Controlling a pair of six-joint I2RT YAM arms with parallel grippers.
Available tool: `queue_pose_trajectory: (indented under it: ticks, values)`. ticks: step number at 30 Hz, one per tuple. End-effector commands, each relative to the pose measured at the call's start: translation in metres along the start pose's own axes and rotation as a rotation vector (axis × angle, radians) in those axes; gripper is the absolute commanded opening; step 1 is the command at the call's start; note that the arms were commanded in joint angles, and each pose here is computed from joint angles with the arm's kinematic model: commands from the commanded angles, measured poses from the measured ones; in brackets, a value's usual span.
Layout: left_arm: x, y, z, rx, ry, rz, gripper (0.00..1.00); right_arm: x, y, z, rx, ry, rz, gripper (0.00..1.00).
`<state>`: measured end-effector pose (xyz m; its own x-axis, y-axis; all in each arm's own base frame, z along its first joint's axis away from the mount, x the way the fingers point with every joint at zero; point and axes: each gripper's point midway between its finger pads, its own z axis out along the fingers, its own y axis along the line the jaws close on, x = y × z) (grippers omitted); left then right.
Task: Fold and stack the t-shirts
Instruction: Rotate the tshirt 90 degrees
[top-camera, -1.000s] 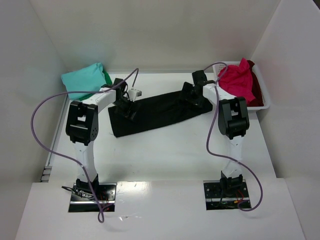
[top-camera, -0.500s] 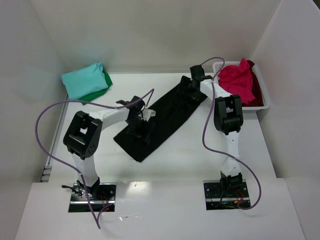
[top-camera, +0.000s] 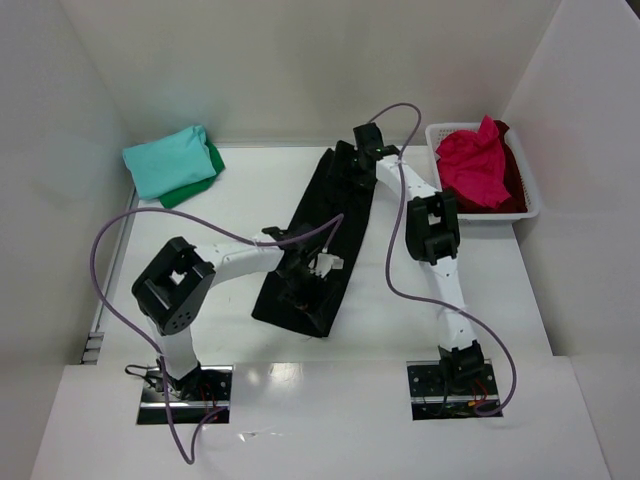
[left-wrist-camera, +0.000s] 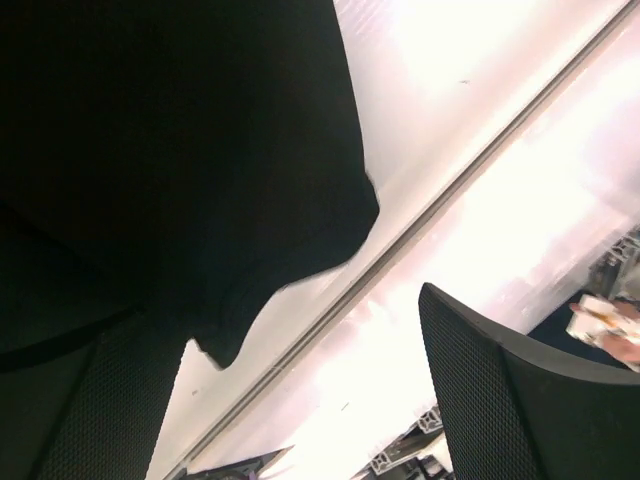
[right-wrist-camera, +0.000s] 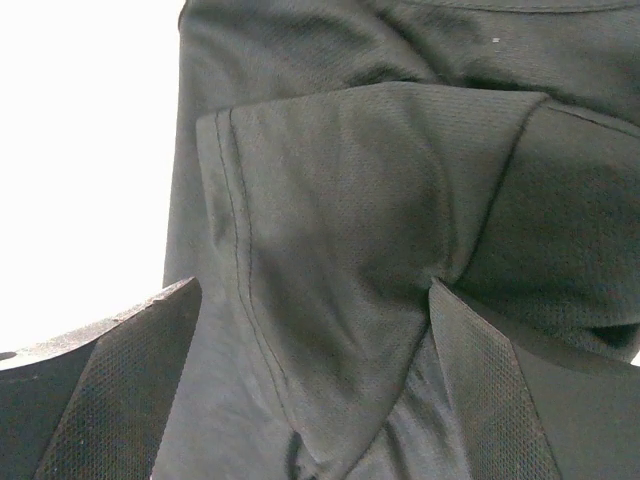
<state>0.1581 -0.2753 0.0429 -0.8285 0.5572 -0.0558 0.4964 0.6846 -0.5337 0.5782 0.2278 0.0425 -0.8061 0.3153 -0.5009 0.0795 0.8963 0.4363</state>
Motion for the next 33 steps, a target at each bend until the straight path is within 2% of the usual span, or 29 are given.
queue_pose_trajectory:
  ticks: [1, 4, 6, 7, 8, 10, 11, 14, 24, 33]
  values:
    - [-0.026, -0.006, -0.017, -0.052, -0.073, -0.003, 1.0, 0.014, 0.014, 0.02, -0.033, 0.04, 0.012, 1.0]
    - [-0.045, -0.009, -0.051, -0.086, -0.183, -0.03, 1.0, -0.013, 0.034, 0.005, -0.08, -0.029, 0.001, 1.0]
    - [-0.065, -0.01, -0.089, -0.165, -0.312, -0.038, 1.0, -0.025, 0.047, -0.011, -0.104, -0.044, -0.003, 1.0]
    - [-0.072, -0.007, -0.107, -0.201, -0.369, -0.067, 1.0, -0.044, 0.06, -0.032, -0.125, -0.096, -0.021, 1.0]
    - [-0.08, 0.006, -0.125, -0.296, -0.438, -0.097, 1.0, -0.051, 0.064, -0.041, -0.128, -0.116, -0.023, 1.0]
    - [-0.08, 0.008, -0.146, -0.336, -0.505, -0.096, 1.0, -0.06, 0.067, -0.06, -0.116, -0.14, -0.023, 1.0]
    - [-0.078, 0.02, -0.146, -0.37, -0.506, -0.132, 1.0, -0.069, 0.075, -0.079, -0.133, -0.167, -0.039, 1.0]
    - [-0.069, 0.04, -0.132, -0.421, -0.456, -0.157, 1.0, -0.067, 0.071, -0.099, -0.112, -0.178, -0.045, 1.0]
    - [-0.061, 0.05, -0.092, -0.373, -0.406, -0.174, 1.0, 0.024, 0.005, -0.063, 0.014, -0.007, 0.009, 1.0]
    - [-0.054, 0.044, -0.056, -0.266, -0.32, -0.179, 1.0, 0.056, 0.009, -0.033, -0.006, 0.059, 0.002, 1.0]
